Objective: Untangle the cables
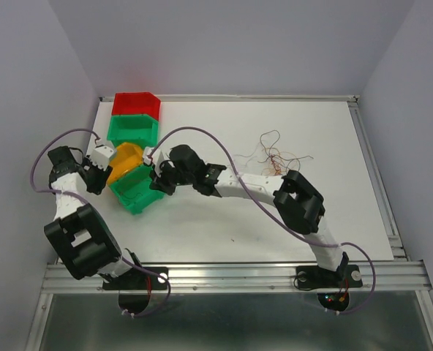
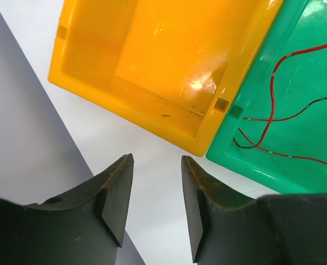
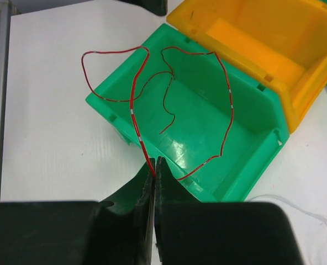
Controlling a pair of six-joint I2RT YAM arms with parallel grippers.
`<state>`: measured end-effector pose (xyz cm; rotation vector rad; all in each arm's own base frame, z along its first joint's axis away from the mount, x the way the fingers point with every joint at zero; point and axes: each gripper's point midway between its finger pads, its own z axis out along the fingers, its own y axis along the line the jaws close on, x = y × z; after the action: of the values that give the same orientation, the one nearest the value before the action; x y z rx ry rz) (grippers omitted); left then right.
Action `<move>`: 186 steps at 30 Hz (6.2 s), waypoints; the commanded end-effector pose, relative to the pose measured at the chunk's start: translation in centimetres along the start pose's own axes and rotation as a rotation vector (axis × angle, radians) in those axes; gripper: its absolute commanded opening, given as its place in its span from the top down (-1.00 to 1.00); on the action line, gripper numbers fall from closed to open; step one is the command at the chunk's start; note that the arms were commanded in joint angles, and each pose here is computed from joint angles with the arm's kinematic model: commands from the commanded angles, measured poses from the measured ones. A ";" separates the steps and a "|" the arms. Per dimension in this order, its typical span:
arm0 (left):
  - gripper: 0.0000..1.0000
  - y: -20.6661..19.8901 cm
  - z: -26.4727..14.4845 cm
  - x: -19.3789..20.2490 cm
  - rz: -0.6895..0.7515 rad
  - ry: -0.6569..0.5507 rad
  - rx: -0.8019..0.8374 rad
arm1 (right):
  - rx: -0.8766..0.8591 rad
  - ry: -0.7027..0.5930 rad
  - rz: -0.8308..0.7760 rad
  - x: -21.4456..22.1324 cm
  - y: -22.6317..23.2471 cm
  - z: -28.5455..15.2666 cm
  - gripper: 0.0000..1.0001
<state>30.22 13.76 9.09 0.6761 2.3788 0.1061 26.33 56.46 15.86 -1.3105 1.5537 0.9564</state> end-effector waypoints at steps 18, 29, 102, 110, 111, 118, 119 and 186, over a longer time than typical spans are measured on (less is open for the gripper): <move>-0.02 -1.9 -5.2 -5.5 0.162 -0.196 -0.063 | -0.113 -0.077 0.127 -2.3 -2.5 1.0 0.99; -0.02 -4.5 -2.8 -6.3 0.160 -0.200 0.031 | -0.155 -0.022 0.238 0.1 -4.0 2.4 0.99; -0.40 -16.4 -5.3 -20.3 0.278 -0.492 0.192 | 0.756 -0.204 0.497 -0.2 -7.7 -21.9 -1.00; -0.51 -22.0 1.6 -22.8 0.238 -0.324 0.221 | 1.054 -0.438 0.655 1.0 -11.6 -31.6 -1.00; -0.51 -22.1 2.2 -22.8 0.226 -0.306 0.219 | 1.068 -0.485 0.659 0.3 -11.5 -33.0 -1.00; -0.51 -24.4 6.5 -22.0 0.211 -0.192 0.243 | 1.105 -0.627 0.662 -0.6 -11.2 -36.9 -1.00; -0.51 -24.6 6.7 -22.0 0.210 -0.188 0.248 | 1.105 -0.631 0.660 -0.7 -11.2 -37.0 -1.00; 1.00 -4.6 -20.5 -31.9 -0.029 -0.737 -0.125 | 1.041 -0.527 0.633 0.9 -12.0 -33.5 -0.99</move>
<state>36.73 -4.20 39.67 0.5109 1.6994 -0.0214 33.16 22.93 24.03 0.1565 1.7158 0.5627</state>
